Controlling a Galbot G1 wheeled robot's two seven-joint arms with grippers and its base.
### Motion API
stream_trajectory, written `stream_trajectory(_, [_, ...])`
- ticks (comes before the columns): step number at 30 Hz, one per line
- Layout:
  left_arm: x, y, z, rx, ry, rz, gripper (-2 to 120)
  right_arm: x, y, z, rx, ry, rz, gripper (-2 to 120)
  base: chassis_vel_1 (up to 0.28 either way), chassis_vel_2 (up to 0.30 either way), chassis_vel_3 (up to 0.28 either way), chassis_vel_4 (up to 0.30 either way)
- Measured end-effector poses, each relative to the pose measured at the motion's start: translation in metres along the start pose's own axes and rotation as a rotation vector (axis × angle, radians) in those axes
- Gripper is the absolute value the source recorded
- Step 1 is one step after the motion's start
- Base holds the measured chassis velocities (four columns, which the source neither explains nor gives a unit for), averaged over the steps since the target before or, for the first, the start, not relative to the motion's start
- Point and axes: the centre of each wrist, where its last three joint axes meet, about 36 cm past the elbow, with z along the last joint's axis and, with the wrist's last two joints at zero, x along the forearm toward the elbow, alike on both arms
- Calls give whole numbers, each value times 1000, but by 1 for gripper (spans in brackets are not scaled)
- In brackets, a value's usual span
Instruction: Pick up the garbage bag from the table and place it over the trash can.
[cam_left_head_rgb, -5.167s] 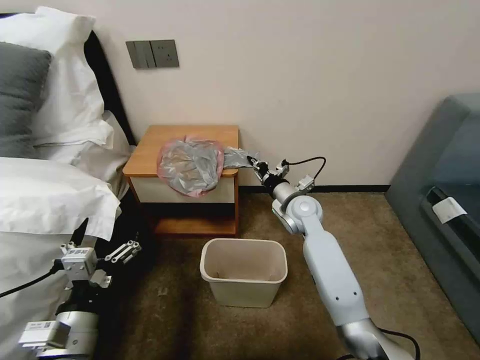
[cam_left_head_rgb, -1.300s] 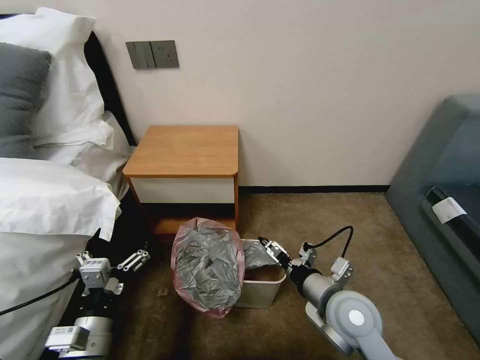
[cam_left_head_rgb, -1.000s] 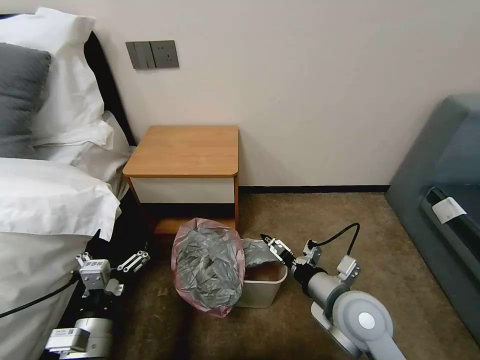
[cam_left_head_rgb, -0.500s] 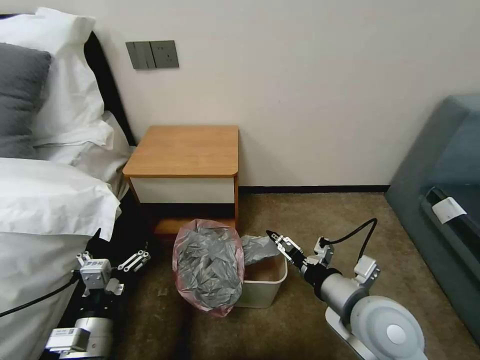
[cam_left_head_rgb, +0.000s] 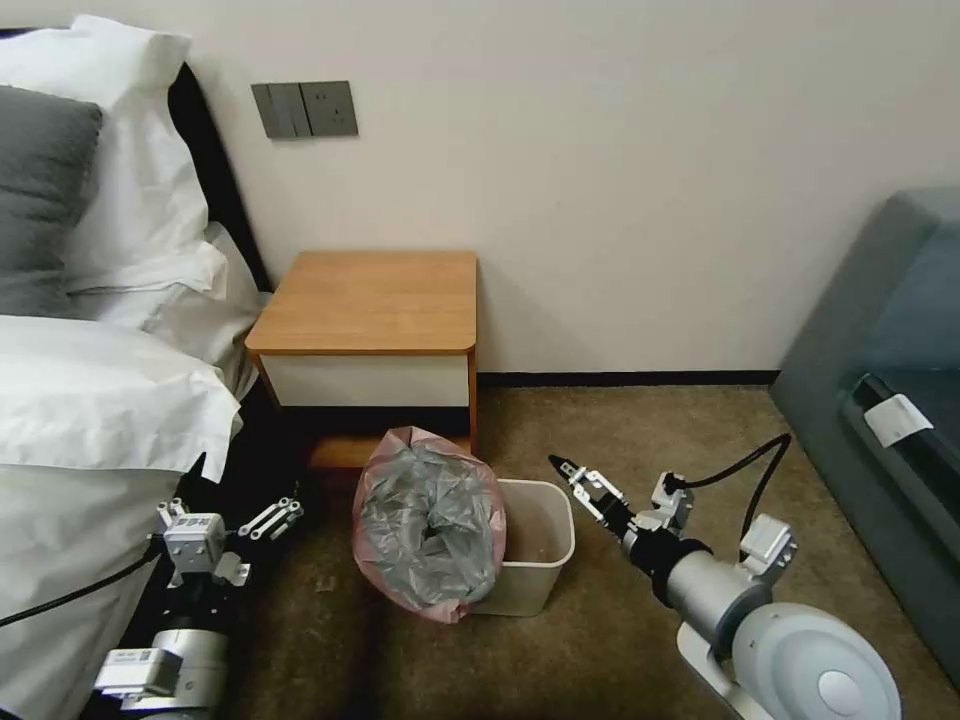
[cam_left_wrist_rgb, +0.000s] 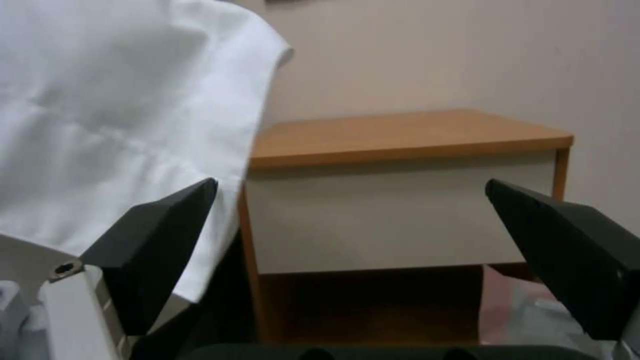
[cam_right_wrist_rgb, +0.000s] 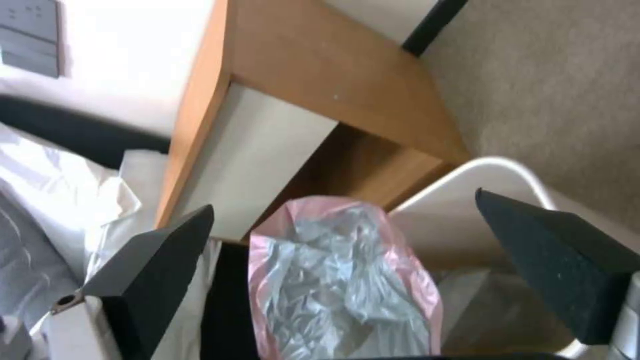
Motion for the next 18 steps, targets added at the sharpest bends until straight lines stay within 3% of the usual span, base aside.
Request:
stream_trajectory(7, [-8,-15,-3,31,56,75,100,0,-4,-3,7,-26,14,100,0,0,0,0])
stream_trajectory(11, [-18,-31,-3,47,125,160,100,3,-9,-6,8,-47,35,100,0,0,0,0])
stream_trajectory(18, [-27,-50,3,64,222,227,100,7,-16,-9,2,-70,64,100,0,0,0,0])
